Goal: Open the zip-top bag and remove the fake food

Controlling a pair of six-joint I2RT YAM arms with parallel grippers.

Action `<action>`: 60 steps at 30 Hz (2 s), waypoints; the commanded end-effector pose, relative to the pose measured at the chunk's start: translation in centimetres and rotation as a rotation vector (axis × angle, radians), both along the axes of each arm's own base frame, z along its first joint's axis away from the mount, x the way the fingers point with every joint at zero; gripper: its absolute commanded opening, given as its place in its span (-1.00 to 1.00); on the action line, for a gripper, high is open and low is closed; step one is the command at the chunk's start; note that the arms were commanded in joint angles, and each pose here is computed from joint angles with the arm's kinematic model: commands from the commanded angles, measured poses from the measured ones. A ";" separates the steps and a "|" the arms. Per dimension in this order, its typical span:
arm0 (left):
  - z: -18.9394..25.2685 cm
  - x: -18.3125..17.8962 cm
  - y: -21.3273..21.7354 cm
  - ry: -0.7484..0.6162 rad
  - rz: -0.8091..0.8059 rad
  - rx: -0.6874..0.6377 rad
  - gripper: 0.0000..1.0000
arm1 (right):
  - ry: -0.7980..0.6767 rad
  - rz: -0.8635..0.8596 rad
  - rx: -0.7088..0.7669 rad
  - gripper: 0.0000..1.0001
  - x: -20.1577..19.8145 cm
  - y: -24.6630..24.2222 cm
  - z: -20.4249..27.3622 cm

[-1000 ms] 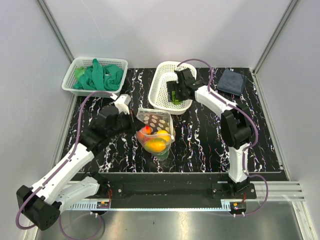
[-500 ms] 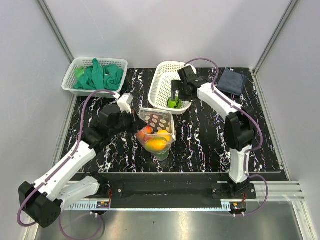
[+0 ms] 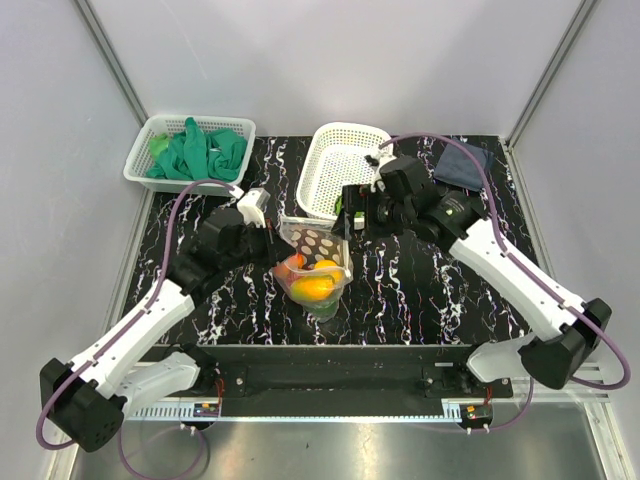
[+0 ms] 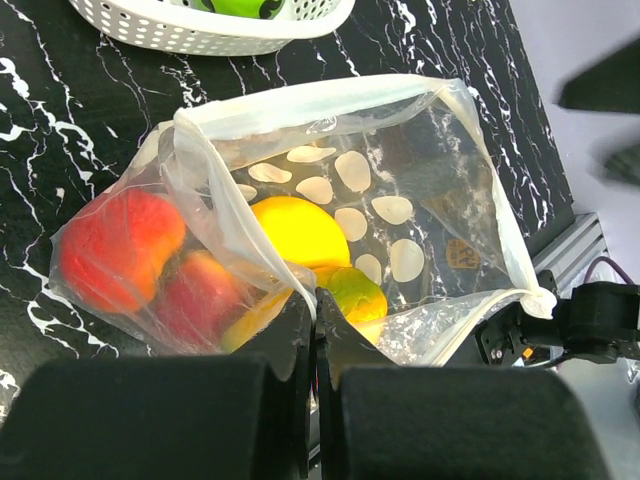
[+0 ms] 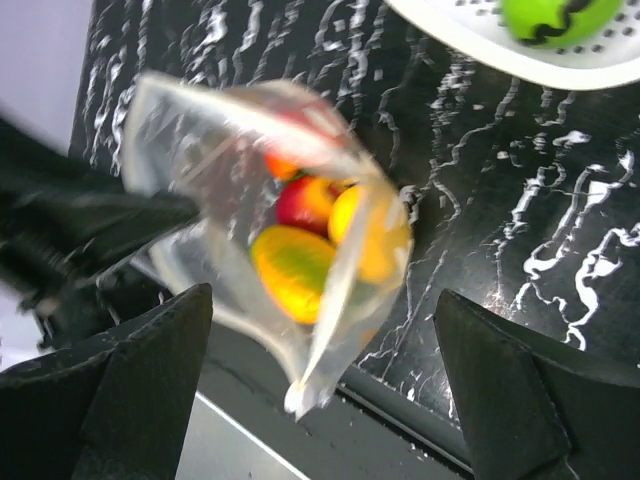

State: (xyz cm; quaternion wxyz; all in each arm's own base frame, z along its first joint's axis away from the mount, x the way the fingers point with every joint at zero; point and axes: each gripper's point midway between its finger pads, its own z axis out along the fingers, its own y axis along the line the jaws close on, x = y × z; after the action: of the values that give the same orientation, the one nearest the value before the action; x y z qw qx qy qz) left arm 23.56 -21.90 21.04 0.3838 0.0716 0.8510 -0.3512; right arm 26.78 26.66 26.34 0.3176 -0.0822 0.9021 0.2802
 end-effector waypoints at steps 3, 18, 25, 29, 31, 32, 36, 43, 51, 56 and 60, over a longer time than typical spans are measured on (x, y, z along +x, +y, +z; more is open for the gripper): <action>1.9 0.8 0.2 -0.077 0.001 0.004 -1.00 | -0.152 0.226 0.032 0.91 -3.5 3.9 5.6; 3.2 0.0 0.3 -0.099 -0.016 -0.011 -1.00 | 0.016 0.427 -0.062 -0.13 -2.9 10.8 -2.6; 3.4 0.2 0.4 -0.111 -0.010 -0.016 -1.00 | 0.090 0.453 -0.141 -0.17 -3.2 10.3 -7.2; 4.0 0.4 0.4 -0.124 -0.006 -0.018 -1.00 | 0.130 0.478 -0.163 -0.17 -3.8 9.9 -9.0; 4.2 0.6 0.3 -0.128 -0.001 -0.018 -1.00 | 0.150 0.488 -0.178 -0.17 -4.3 9.5 -9.9; 4.7 0.8 0.2 -0.137 0.000 -0.021 -1.00 | 0.152 0.497 -0.172 -0.17 -4.4 9.5 -10.1; 5.6 1.5 -0.1 -0.154 0.002 -0.023 -1.00 | 0.191 0.539 -0.130 -0.13 -5.7 9.7 -10.7; 5.4 2.7 -1.9 -0.124 -0.047 -0.033 -1.00 | 0.233 0.574 -0.052 0.20 -7.3 10.2 -11.4; 2.8 2.9 -2.9 -0.055 -0.062 -0.056 -1.00 | 0.244 0.565 0.079 0.80 -7.8 11.7 -12.7; 1.7 2.6 -3.0 -0.026 -0.055 -0.067 -1.00 | 0.247 0.558 0.149 0.88 -7.6 12.9 -14.7; 0.9 2.4 -2.5 -0.017 -0.031 -0.061 -1.00 | 0.264 0.541 0.226 0.87 -7.6 14.0 -15.1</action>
State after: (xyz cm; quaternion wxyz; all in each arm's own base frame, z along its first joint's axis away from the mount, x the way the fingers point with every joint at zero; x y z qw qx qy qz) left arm 25.21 -22.99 18.78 0.3422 0.0748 0.8745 -0.3355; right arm 19.18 37.94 10.35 0.1062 -0.2523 0.8745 0.4003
